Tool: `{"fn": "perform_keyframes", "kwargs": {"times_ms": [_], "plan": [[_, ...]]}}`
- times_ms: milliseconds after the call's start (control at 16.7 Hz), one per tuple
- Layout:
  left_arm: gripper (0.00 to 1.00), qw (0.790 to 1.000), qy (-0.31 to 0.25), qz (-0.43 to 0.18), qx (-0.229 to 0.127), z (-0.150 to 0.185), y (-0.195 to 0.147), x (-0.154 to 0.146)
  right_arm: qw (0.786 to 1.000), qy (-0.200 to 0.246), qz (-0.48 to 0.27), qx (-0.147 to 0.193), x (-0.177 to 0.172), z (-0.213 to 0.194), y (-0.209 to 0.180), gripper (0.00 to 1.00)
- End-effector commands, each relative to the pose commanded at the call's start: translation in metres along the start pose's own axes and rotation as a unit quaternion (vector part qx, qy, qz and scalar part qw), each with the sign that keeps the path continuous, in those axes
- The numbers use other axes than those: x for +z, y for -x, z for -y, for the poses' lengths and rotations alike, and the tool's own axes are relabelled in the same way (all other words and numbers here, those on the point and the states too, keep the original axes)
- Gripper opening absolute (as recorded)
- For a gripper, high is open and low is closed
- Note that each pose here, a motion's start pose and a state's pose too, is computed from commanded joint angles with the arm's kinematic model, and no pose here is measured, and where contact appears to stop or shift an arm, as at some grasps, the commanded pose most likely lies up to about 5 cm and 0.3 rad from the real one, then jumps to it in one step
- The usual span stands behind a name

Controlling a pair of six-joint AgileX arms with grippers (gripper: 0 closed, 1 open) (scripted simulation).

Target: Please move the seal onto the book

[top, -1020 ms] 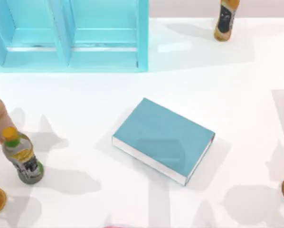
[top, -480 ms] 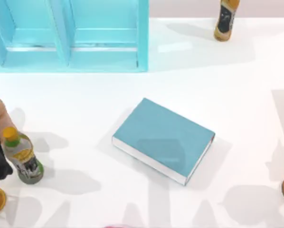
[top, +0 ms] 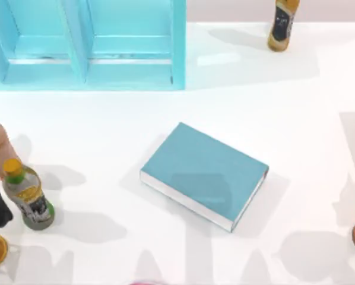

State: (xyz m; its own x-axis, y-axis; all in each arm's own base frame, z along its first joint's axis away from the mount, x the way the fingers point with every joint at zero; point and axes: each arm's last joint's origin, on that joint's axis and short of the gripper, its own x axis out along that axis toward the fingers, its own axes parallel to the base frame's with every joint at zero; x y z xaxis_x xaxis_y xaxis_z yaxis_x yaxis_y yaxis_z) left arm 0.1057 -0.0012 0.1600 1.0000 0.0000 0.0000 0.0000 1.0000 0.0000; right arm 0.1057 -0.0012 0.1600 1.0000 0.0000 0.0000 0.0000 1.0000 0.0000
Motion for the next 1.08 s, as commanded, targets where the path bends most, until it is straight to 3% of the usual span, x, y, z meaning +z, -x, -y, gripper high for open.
{"fn": "perform_keyframes", "kwargs": {"times_ms": [300, 600, 840, 1080], "plan": [[1.0, 1.0, 0.0, 0.0, 0.0, 0.0, 0.0, 0.0, 0.999, 0.015, -0.045, -0.02, 0.018, 0.004, -0.001, 1.0], [1.0, 1.0, 0.0, 0.0, 0.0, 0.0, 0.0, 0.0, 0.979, 0.047, -0.188, -0.063, 0.077, 0.017, -0.022, 1.0], [1.0, 1.0, 0.0, 0.0, 0.0, 0.0, 0.0, 0.0, 0.935, 0.062, -0.338, -0.088, 0.127, 0.039, -0.07, 1.0], [1.0, 1.0, 0.0, 0.0, 0.0, 0.0, 0.0, 0.0, 0.866, 0.055, -0.49, -0.084, 0.146, 0.074, -0.134, 1.0]]}}
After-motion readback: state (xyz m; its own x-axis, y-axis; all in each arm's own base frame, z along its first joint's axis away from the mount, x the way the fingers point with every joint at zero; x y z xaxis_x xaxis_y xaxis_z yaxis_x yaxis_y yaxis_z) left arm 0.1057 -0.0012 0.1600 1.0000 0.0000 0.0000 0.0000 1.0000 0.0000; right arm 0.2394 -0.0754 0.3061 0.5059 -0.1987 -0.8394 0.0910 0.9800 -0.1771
